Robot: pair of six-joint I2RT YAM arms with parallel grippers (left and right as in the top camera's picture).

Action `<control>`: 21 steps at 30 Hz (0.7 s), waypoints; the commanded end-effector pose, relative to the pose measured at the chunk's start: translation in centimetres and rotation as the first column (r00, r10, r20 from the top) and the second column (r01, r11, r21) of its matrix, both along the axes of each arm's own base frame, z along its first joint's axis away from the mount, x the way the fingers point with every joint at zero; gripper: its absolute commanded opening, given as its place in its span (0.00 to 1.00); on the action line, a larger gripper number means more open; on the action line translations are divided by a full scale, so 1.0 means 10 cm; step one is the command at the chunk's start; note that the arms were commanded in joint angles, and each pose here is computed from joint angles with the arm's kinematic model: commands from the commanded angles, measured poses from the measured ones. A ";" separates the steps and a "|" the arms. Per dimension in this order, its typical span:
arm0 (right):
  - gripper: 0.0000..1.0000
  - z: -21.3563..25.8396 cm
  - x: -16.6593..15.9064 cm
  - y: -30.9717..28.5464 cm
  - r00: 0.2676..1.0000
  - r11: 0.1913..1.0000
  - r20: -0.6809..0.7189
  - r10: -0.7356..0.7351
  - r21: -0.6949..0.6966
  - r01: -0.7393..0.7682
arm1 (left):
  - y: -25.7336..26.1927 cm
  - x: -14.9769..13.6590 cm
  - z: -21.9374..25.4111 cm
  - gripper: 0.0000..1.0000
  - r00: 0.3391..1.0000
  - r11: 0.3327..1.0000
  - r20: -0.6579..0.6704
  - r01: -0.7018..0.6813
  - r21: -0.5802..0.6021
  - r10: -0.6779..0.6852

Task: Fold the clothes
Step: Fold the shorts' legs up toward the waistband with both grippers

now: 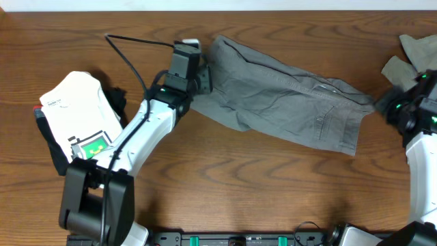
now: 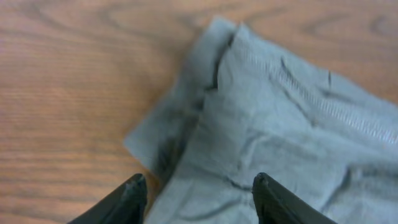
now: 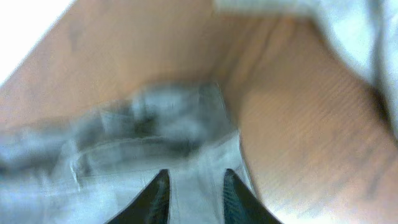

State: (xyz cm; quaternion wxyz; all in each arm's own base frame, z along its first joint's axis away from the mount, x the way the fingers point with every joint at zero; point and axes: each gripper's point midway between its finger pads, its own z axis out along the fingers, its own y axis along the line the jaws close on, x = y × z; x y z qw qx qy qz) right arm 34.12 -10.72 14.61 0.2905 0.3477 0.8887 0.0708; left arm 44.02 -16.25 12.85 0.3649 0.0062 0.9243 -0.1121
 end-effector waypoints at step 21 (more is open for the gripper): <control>0.36 -1.56 0.26 0.81 0.867 0.905 -0.261 0.423 0.084 -0.417 | -0.46 0.10 -0.95 0.34 0.989 0.993 -0.087 0.119 0.024 -0.117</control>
